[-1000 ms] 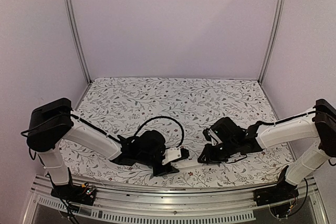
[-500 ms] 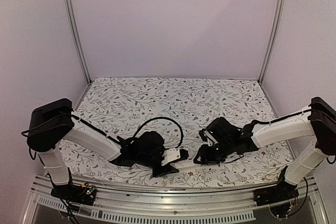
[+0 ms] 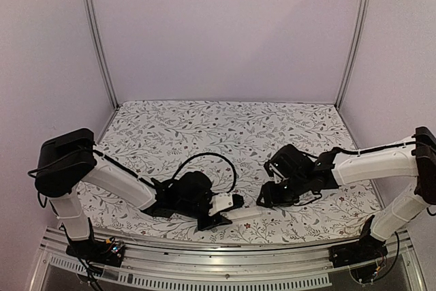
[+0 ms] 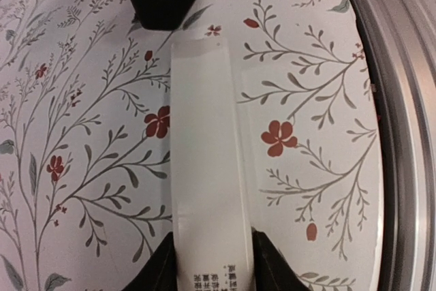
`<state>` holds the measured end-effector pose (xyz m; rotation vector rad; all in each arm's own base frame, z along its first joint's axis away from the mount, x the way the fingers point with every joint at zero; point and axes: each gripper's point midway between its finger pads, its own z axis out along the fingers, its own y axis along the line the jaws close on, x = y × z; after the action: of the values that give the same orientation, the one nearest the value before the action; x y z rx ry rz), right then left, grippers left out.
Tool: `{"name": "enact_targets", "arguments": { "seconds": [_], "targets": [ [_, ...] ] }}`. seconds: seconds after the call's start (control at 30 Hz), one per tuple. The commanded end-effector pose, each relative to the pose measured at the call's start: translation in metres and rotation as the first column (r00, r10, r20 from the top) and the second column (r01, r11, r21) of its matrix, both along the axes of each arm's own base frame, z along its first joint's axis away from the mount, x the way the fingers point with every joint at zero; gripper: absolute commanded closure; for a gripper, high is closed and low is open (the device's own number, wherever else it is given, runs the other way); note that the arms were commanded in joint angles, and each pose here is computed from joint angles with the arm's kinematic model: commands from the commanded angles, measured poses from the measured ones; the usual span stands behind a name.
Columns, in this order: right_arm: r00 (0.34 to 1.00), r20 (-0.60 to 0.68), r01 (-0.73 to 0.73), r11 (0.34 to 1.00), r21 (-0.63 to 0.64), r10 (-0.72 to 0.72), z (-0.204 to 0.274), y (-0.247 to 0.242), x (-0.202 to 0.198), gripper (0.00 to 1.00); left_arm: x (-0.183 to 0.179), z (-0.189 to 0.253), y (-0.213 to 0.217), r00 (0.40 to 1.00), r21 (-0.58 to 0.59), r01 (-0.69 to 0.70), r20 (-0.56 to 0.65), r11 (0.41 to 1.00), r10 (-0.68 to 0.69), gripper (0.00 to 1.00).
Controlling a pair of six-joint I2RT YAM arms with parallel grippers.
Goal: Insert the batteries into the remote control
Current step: Load the battery cover onto the remote control.
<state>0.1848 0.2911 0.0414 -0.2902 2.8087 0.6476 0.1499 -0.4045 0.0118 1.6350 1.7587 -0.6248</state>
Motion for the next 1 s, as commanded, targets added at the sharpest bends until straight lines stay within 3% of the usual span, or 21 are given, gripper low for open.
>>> {"name": "enact_targets", "arguments": {
  "seconds": [0.0,0.1,0.23,0.53,0.7,0.83,0.97],
  "targets": [
    [0.997,0.073,0.017,0.999,0.034,-0.019,0.036,0.001,0.014,0.53,-0.008,-0.018,0.013,1.0,0.059,0.011,-0.027,0.998,-0.01,0.66],
    [0.996,0.078,0.035,0.999,0.011,-0.036,0.036,-0.007,0.013,0.6,-0.008,-0.018,0.012,1.0,0.058,0.011,-0.029,0.998,-0.01,0.66],
    [0.991,0.072,0.119,0.985,-0.122,-0.111,0.016,-0.036,0.013,0.99,-0.008,-0.017,0.012,0.999,0.054,0.008,-0.032,0.998,-0.006,0.67],
    [0.992,0.05,0.128,0.958,-0.255,-0.119,-0.007,-0.041,0.002,1.0,-0.007,-0.017,0.011,1.0,0.052,0.004,-0.03,0.999,-0.002,0.69],
    [0.997,0.033,0.08,0.972,-0.219,-0.075,-0.009,-0.014,-0.006,1.0,-0.006,-0.017,0.011,1.0,0.054,0.0,-0.026,0.999,0.001,0.71],
    [1.0,-0.016,-0.012,0.996,-0.09,0.011,-0.009,0.038,-0.02,1.0,-0.006,-0.018,0.01,1.0,0.053,-0.001,-0.026,0.999,0.002,0.74],
    [0.998,-0.044,-0.053,0.994,-0.097,0.049,-0.024,0.059,-0.022,1.0,-0.004,-0.019,0.008,1.0,0.052,-0.002,-0.022,0.999,0.003,0.78]
  ]
}}
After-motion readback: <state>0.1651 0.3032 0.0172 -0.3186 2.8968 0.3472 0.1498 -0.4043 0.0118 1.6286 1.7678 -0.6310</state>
